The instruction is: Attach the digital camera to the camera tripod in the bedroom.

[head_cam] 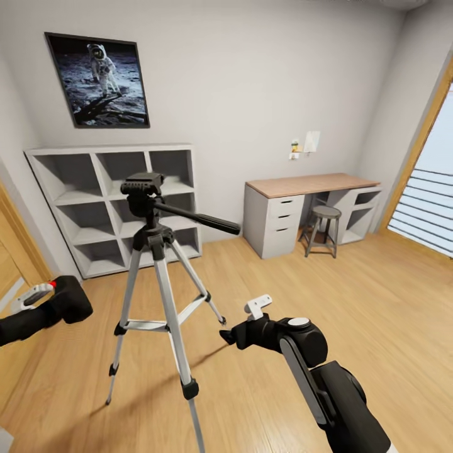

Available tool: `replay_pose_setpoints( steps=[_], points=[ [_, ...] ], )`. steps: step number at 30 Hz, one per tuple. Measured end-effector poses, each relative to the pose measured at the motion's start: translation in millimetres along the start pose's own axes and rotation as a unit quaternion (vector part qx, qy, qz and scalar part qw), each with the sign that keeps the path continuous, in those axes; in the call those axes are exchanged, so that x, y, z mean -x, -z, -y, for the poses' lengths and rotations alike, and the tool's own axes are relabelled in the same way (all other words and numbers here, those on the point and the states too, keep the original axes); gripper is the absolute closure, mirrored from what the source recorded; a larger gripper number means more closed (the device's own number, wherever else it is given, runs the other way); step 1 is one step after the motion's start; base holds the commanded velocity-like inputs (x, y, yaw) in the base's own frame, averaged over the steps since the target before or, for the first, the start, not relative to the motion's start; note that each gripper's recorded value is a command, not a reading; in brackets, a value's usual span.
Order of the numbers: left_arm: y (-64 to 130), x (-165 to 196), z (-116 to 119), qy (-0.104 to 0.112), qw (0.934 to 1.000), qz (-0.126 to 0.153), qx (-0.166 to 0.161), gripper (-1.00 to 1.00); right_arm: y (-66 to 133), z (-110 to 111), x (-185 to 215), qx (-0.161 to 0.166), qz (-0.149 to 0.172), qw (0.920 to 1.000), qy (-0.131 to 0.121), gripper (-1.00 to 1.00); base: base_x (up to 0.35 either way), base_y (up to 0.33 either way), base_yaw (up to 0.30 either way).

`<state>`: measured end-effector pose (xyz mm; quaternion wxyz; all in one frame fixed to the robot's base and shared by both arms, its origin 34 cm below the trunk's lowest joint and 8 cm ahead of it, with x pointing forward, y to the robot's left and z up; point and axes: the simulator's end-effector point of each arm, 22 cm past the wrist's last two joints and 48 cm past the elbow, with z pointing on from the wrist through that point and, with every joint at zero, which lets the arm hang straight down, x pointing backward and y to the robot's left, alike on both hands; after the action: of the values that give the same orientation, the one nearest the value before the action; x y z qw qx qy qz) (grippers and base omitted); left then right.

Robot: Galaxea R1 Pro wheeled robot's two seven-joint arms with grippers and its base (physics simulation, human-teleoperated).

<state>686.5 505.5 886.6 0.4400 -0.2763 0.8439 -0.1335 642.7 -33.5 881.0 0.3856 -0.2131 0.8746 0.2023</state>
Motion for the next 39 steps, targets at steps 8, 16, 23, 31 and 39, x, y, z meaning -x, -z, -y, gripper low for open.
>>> replay_pose_setpoints(
  steps=[8, 16, 23, 31, 39],
  points=[
    [8.0, 31.8, 17.4, 0.025, 0.9991, 0.017, -0.028, 1.0, 7.8, -1.0, 6.9, -0.002, -0.004, 1.0, 0.004, -1.0, 0.0, 0.0, -0.128],
    [36.0, 39.9, 12.8, 0.048, 0.9971, 0.043, -0.041, 1.0, 14.9, -5.0, 11.9, -0.001, -0.008, 1.0, 0.003, -1.0, 0.0, 0.0, -0.016],
    [60.6, 57.1, 1.0, 0.061, 0.9951, 0.071, -0.031, 1.0, 21.3, -8.1, 18.9, 0.0, -0.009, 1.0, 0.003, -1.0, 0.0, 0.0, -0.002],
    [71.1, 65.3, 0.2, 0.068, 0.9944, 0.075, -0.028, 1.0, 29.1, -10.0, 27.4, 0.0, -0.009, 1.0, 0.003, -1.0, 0.0, 0.0, 0.0],
    [76.4, 67.4, 4.5, 0.071, 0.9946, 0.071, -0.027, 1.0, 37.1, -10.0, 36.0, -0.002, -0.009, 1.0, 0.0, -1.0, 0.0, 0.0, 0.0]
  ],
)
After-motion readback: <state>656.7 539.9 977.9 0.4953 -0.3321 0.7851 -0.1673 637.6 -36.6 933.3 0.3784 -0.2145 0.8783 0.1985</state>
